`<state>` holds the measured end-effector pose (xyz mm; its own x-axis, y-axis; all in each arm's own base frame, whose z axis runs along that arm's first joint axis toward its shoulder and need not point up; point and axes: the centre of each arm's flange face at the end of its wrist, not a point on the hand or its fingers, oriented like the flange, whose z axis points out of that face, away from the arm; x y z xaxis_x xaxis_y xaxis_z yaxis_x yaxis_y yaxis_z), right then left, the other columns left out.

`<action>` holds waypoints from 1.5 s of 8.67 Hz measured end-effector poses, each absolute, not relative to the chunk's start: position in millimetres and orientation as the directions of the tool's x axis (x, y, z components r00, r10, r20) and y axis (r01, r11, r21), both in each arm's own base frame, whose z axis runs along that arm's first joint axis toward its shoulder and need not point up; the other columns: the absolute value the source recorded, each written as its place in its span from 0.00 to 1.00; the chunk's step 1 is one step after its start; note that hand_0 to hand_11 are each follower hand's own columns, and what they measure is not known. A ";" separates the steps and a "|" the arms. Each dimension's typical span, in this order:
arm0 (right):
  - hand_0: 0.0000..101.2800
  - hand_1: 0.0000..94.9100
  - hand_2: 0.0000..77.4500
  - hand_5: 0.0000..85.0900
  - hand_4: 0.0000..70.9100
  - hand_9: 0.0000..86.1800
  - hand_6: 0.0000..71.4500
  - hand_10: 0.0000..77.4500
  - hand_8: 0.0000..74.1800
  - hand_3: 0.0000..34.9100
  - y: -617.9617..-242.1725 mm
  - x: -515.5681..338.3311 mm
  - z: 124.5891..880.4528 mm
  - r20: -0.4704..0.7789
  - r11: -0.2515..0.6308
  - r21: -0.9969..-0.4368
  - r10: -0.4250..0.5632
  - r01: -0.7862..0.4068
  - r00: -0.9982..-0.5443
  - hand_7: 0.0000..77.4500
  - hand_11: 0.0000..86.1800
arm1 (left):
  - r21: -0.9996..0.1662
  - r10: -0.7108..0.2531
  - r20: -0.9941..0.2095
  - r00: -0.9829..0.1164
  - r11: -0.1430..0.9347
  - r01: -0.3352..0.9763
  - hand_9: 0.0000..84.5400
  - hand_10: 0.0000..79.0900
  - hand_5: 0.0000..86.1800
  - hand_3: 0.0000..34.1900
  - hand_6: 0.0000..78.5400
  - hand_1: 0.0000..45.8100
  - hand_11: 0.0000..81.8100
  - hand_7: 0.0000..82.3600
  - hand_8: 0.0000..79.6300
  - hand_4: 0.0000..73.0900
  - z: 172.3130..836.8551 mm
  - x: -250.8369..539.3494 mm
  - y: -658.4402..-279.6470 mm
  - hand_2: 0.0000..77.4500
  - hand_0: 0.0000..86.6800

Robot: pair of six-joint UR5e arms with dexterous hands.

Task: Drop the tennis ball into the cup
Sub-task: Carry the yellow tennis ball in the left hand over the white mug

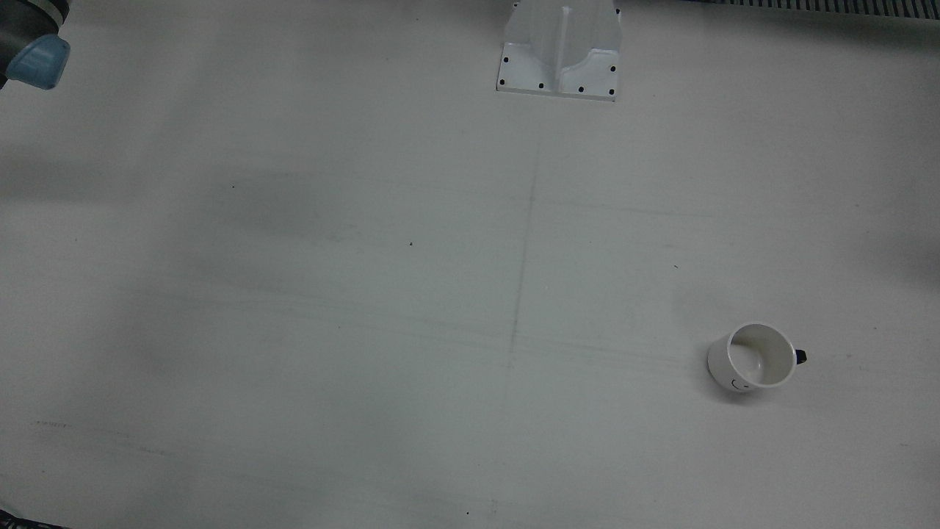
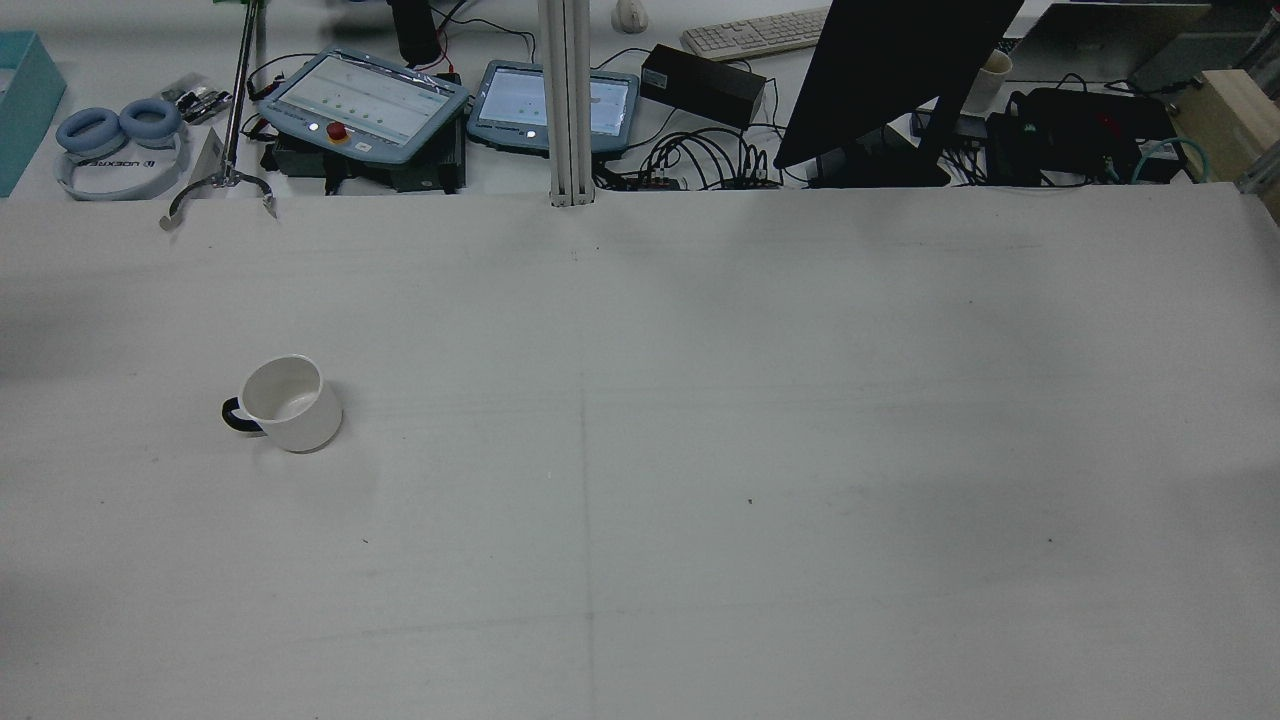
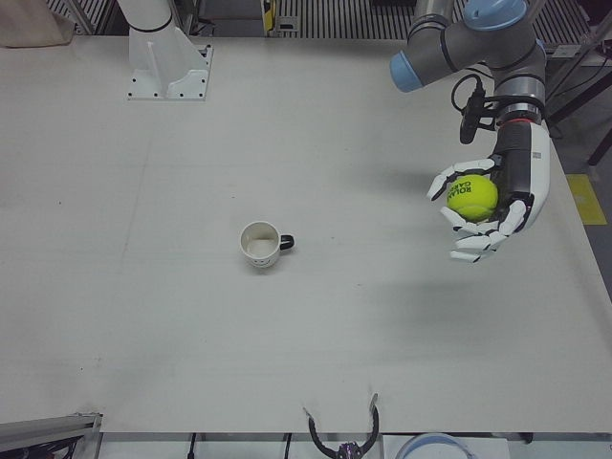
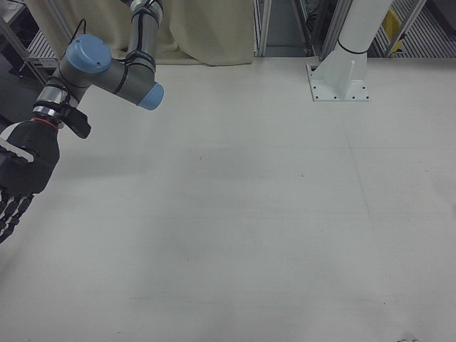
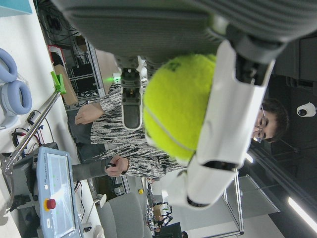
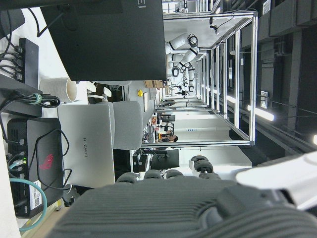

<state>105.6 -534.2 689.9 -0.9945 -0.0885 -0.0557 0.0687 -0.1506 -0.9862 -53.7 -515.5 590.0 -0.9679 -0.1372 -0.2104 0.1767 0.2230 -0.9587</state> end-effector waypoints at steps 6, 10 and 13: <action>0.00 0.01 0.01 0.00 0.00 0.00 0.00 0.00 0.00 0.00 -534.4 105.6 689.8 -0.056 -0.151 -0.986 -0.089 0.069 -0.995 0.01 0.01 | -0.942 -0.253 -0.210 -0.945 0.313 0.125 0.63 0.26 0.32 0.00 0.87 0.50 0.41 0.45 0.53 0.35 537.4 22.7 -528.6 0.32 0.92; 0.00 0.01 0.01 0.00 0.00 0.00 0.00 0.00 0.00 0.00 -534.3 105.6 689.9 -0.056 -0.151 -0.986 -0.089 0.069 -0.994 0.00 0.01 | -0.923 -0.445 -0.212 -0.870 0.384 0.029 0.64 0.27 0.31 0.00 0.87 0.50 0.41 0.46 0.53 0.34 471.5 186.7 -538.8 0.36 0.91; 0.00 0.01 0.01 0.00 0.00 0.00 0.00 0.00 0.00 0.00 -534.2 105.6 690.0 -0.055 -0.151 -0.986 -0.088 0.068 -0.995 0.01 0.01 | -0.920 -0.517 -0.222 -0.827 0.391 0.002 0.63 0.28 0.30 0.00 0.87 0.49 0.41 0.46 0.53 0.34 462.0 263.7 -523.0 0.36 0.87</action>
